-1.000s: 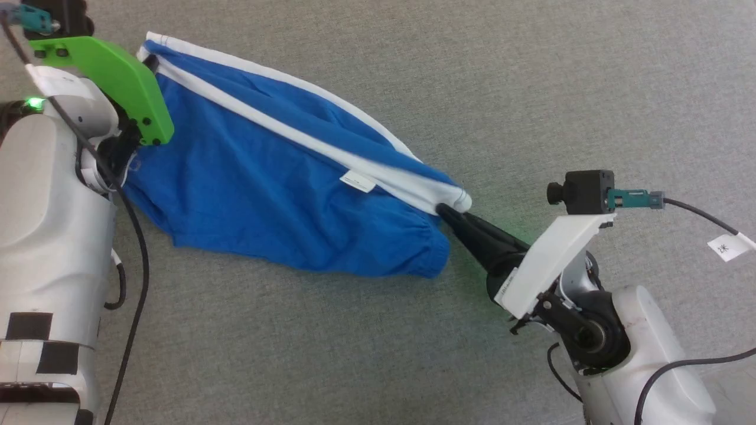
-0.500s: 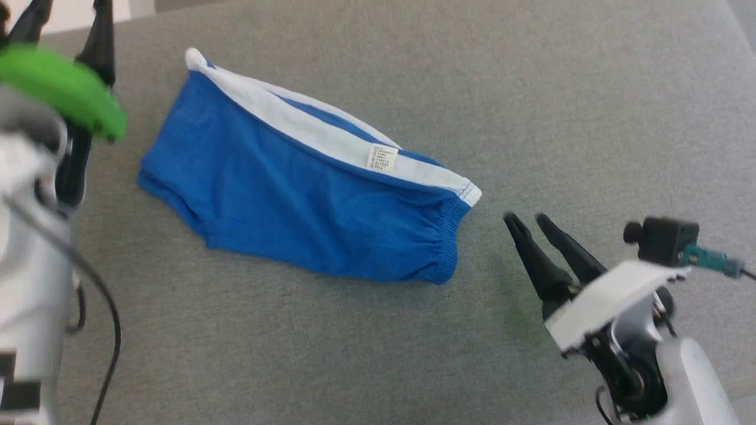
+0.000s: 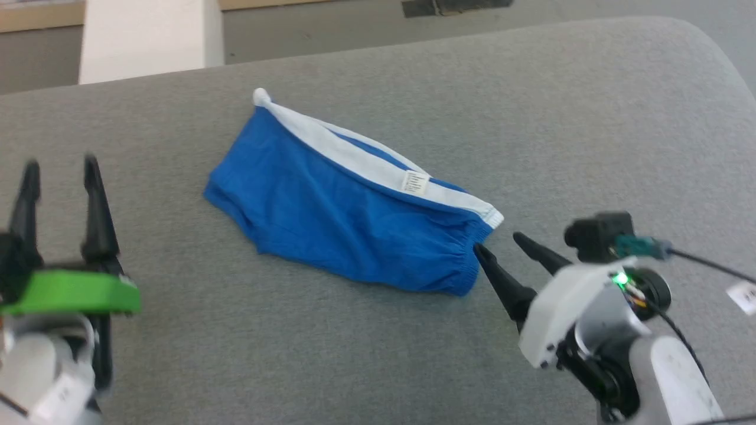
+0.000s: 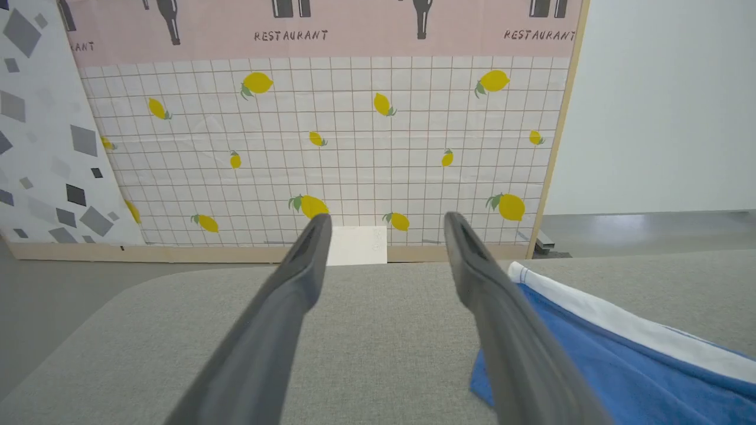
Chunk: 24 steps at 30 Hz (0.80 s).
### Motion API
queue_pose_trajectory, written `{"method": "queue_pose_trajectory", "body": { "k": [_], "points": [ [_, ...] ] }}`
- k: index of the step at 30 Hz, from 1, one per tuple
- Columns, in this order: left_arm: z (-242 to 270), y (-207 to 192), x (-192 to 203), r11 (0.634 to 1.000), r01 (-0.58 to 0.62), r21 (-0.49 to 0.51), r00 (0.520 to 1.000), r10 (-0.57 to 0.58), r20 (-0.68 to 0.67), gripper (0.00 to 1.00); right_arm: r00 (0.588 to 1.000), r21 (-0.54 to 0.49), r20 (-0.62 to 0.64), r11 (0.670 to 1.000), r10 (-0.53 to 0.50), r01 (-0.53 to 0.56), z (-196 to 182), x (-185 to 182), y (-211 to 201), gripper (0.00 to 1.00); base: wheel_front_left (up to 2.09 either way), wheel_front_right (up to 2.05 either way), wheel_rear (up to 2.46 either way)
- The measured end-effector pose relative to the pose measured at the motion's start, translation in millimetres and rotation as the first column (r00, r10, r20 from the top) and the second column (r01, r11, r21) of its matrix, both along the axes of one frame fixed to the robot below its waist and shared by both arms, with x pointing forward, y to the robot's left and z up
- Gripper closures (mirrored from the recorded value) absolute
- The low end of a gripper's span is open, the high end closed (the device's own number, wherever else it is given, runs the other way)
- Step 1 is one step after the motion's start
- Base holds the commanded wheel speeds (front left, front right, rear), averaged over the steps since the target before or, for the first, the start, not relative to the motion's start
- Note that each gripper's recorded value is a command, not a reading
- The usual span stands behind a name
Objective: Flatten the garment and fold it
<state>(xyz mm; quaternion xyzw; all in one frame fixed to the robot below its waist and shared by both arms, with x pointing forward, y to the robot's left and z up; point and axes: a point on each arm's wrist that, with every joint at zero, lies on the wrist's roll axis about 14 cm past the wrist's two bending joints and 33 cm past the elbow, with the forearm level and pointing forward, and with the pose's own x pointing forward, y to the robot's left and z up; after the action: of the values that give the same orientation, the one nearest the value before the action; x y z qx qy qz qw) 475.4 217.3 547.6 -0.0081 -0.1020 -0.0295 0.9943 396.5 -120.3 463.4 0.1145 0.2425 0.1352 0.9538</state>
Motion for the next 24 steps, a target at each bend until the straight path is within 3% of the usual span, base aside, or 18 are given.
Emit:
{"method": "queue_pose_trajectory", "body": {
  "k": [4,6,14,21,22,23,24],
  "points": [
    [-11,10,-27,0.999,-0.047,-0.016,0.998,0.046,-0.031,0.00,0.997,-0.096,-0.059,0.994,0.046,-0.051,-11,13,5,0.00,0.00,0.00,0.00],
    [-14,16,-41,0.997,-0.070,-0.036,0.997,0.069,-0.044,0.00,0.987,-0.166,-0.150,0.982,0.061,-0.086,-33,17,5,0.00,0.00,0.00,0.00],
    [-24,28,-56,0.994,-0.105,-0.039,0.992,0.102,-0.075,0.00,0.938,-0.156,-0.329,0.973,0.111,-0.170,-85,0,22,0.00,0.00,0.00,0.00],
    [-32,29,-59,0.994,-0.104,-0.034,0.990,0.101,-0.097,0.00,0.934,-0.153,-0.340,0.973,0.111,-0.172,-94,10,24,0.00,0.00,0.00,0.00],
    [-33,28,-59,0.994,-0.103,-0.032,0.990,0.100,-0.101,0.00,0.932,-0.153,-0.345,0.973,0.112,-0.173,-95,11,25,0.51,0.00,0.00,0.00],
    [-35,28,-59,0.995,-0.100,-0.029,0.990,0.096,-0.106,0.00,0.932,-0.154,-0.344,0.972,0.113,-0.175,-95,13,25,0.91,0.00,0.00,0.00],
    [-37,27,-59,0.995,-0.097,-0.028,0.989,0.093,-0.113,0.00,0.932,-0.156,-0.344,0.972,0.115,-0.178,-96,14,26,1.00,0.00,0.00,0.00]
  ]
}}
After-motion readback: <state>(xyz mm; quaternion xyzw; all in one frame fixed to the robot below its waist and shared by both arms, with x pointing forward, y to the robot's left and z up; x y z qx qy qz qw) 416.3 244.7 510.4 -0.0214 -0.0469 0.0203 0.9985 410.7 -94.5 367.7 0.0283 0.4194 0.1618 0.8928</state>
